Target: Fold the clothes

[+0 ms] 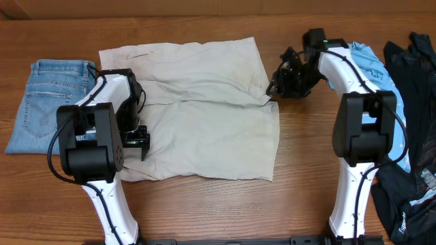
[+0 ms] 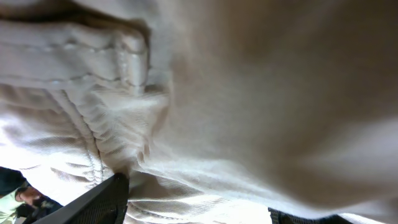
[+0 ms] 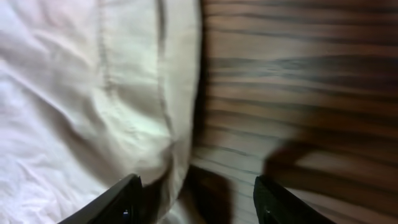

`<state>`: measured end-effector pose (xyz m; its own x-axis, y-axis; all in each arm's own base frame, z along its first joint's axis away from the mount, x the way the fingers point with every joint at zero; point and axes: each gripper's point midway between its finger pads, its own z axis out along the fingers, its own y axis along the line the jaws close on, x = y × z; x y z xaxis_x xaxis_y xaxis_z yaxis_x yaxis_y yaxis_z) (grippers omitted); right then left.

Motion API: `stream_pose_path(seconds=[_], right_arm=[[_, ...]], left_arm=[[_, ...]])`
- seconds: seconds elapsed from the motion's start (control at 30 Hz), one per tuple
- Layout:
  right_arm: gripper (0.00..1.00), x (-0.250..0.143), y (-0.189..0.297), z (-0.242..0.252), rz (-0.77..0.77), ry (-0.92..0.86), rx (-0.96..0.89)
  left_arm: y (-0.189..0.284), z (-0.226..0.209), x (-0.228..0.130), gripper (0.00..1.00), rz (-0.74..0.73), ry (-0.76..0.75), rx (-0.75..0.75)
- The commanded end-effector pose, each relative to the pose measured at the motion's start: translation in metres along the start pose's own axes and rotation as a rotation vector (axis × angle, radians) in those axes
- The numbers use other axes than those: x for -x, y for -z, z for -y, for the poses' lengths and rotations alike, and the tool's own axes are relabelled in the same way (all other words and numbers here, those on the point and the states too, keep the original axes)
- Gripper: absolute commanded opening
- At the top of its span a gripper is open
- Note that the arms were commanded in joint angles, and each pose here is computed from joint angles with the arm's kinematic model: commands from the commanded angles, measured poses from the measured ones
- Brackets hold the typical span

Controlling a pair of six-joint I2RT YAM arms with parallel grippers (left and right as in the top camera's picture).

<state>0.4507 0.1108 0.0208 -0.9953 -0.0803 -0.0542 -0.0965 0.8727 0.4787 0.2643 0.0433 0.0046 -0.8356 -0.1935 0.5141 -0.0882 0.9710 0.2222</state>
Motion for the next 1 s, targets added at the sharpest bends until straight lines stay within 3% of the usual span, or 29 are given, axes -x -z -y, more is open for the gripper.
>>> stream_pose_path(seconds=[0.0,0.3,0.4,0.63,0.77,0.97], right_arm=[[0.61,-0.003,-0.007,-0.012,-0.017,0.029,0.023],[0.50,0.006,-0.008,-0.015,0.019,0.056,0.020],[0.41,0.010,-0.008,-0.015,0.032,0.063,0.024],[0.41,-0.003,-0.018,-0.019,-0.008,0.059,0.032],[0.06,-0.002,-0.022,-0.017,0.001,0.071,0.031],[0.04,0.040,-0.010,0.012,0.165,0.039,-0.091]], left_arm=[[-0.007,-0.017,0.006,0.75,0.019,0.048,0.083],[-0.007,-0.017,0.006,0.75,0.019,0.048,0.083],[-0.007,-0.017,0.006,0.75,0.019,0.048,0.083],[-0.007,-0.017,0.006,0.75,0.022,0.048,0.083],[-0.007,-0.017,0.007,0.75,0.023,0.049,0.082],[-0.007,-0.017,0.008,0.74,0.029,0.049,0.082]])
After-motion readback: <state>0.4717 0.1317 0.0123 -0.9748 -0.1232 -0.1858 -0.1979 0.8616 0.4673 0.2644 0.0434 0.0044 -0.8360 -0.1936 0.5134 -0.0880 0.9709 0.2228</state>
